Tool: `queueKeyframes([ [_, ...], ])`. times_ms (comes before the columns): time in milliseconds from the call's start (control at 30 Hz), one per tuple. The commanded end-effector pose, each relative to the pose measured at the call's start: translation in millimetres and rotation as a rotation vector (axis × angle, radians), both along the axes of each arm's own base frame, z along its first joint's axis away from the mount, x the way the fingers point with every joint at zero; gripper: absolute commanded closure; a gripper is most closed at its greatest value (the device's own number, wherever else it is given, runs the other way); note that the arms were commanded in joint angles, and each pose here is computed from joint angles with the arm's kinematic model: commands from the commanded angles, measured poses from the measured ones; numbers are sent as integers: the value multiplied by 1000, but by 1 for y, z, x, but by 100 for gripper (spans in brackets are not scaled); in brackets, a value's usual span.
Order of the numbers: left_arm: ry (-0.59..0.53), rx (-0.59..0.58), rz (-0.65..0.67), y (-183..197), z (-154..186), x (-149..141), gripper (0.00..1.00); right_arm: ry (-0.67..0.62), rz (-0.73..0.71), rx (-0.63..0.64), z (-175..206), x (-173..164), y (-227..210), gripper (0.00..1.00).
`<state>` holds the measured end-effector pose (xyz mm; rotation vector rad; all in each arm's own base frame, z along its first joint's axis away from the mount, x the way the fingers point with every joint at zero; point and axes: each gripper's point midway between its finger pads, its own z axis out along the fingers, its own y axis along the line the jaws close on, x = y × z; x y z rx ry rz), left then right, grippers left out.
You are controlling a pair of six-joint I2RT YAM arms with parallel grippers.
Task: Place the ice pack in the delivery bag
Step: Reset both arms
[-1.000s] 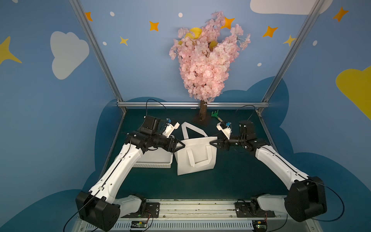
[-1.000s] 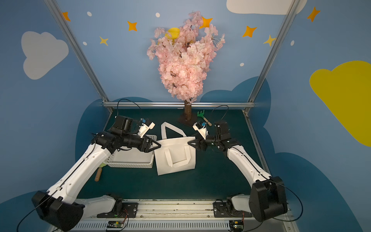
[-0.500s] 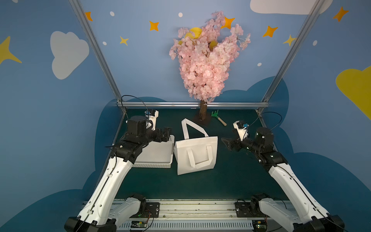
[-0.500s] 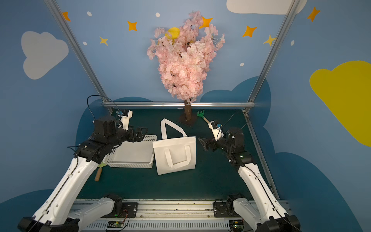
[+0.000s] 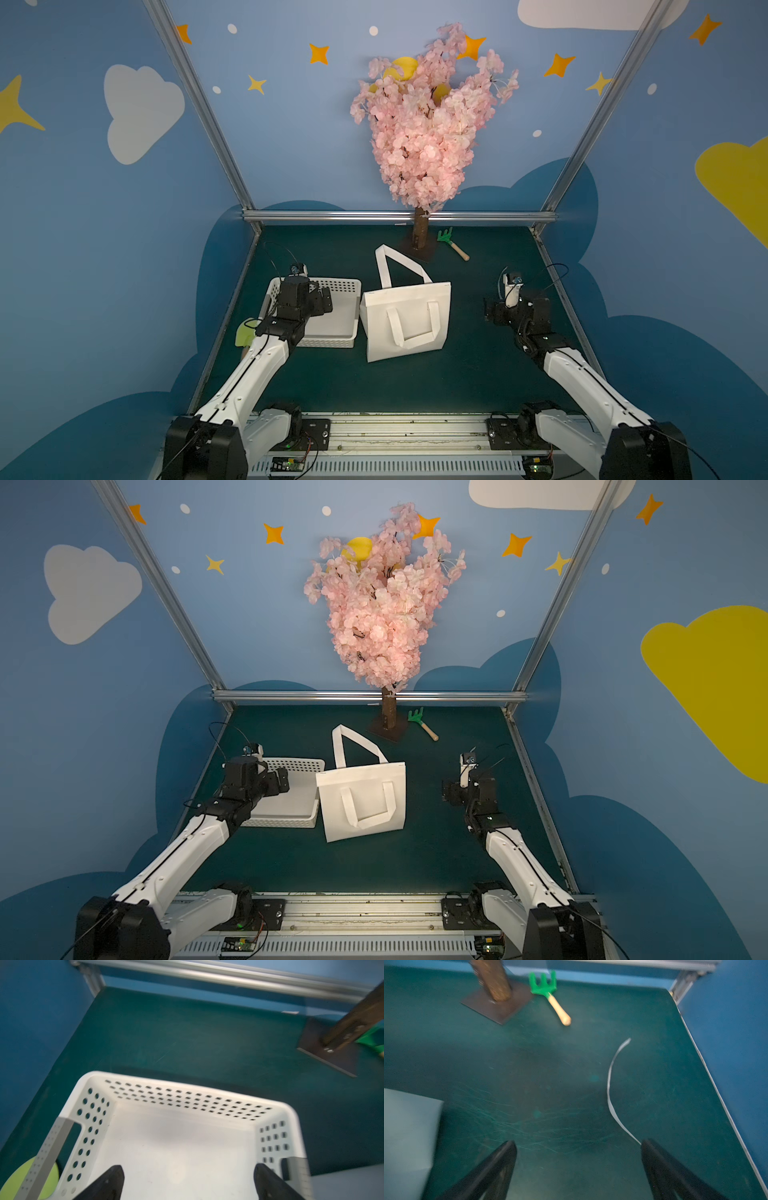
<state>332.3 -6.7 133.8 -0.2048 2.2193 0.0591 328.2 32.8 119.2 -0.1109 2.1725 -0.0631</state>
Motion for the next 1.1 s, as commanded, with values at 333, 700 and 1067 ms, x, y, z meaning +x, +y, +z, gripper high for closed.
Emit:
queueKeyframes([
  [333,-216,165,-26,18,-30,61,0,-116,7,-21,-12,58,-7,1],
  [700,-252,54,-96,17,-51,61,0,-112,41,52,-34,64,-8,1],
  [1067,-258,55,-93,18,-51,60,0,-115,41,52,-33,65,-7,1],
])
